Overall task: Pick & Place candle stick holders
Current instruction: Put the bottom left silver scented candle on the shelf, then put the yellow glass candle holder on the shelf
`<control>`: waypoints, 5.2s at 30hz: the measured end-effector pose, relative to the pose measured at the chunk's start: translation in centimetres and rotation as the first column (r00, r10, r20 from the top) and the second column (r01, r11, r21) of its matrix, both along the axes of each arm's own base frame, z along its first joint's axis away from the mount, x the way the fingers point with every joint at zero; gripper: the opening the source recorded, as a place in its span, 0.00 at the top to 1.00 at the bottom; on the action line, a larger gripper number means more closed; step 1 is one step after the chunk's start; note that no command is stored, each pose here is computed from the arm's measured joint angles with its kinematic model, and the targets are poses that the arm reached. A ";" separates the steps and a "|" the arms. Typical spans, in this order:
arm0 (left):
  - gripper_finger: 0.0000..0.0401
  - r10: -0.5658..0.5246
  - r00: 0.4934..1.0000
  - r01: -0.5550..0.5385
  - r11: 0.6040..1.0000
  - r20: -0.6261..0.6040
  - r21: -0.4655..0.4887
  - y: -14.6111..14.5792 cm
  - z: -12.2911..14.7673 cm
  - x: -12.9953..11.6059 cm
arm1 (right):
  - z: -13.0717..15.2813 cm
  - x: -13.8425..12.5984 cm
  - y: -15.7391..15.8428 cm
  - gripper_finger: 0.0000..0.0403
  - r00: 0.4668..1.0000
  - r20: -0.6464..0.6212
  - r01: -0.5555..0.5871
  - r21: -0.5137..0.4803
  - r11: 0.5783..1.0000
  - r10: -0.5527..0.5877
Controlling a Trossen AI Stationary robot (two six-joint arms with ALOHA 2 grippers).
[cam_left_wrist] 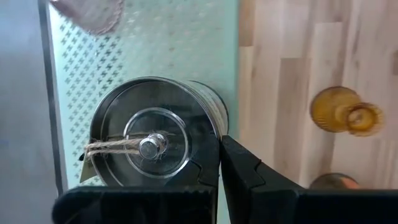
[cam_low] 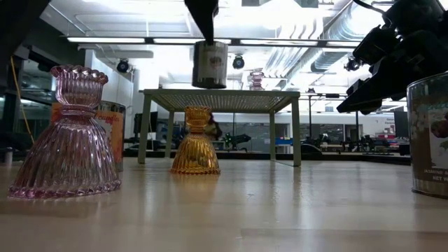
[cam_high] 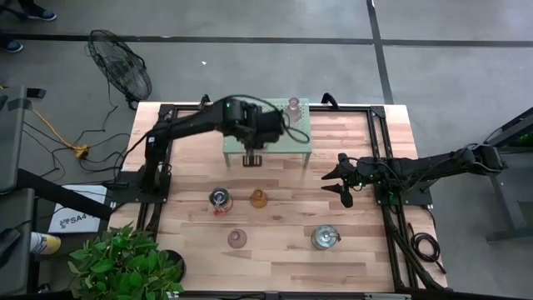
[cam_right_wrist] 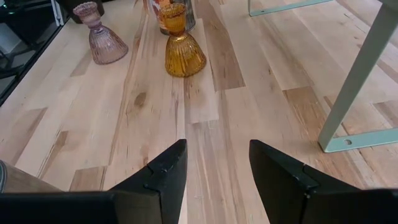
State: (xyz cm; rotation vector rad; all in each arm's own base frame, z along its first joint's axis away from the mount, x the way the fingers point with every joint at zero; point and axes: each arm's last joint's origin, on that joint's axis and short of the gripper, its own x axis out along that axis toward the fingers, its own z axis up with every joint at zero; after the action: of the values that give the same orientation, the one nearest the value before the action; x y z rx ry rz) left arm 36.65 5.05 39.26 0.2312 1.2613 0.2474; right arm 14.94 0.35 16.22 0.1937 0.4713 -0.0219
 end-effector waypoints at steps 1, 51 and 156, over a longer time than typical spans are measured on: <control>1.00 0.006 1.000 -0.006 1.000 0.001 -0.006 0.6 0.1 -0.2 | 0.0 0.0 0.0 0.58 1.000 0.000 0.000 0.000 1.000 0.000; 1.00 -0.119 0.993 0.117 0.990 -0.024 -0.077 14.4 0.7 -6.0 | 0.1 0.1 -0.2 0.58 0.998 0.014 0.064 0.007 0.998 -0.064; 0.50 -0.088 0.995 0.083 0.991 -0.053 -0.101 -8.4 -4.6 0.0 | 0.1 0.1 0.0 0.58 0.999 0.013 0.040 0.049 0.998 -0.041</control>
State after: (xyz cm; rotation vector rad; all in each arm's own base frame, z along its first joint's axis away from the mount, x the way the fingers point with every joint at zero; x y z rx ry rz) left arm 36.68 -3.31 34.71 0.2077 1.3136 0.1048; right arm 15.01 0.31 16.35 0.2512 0.4541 -0.0488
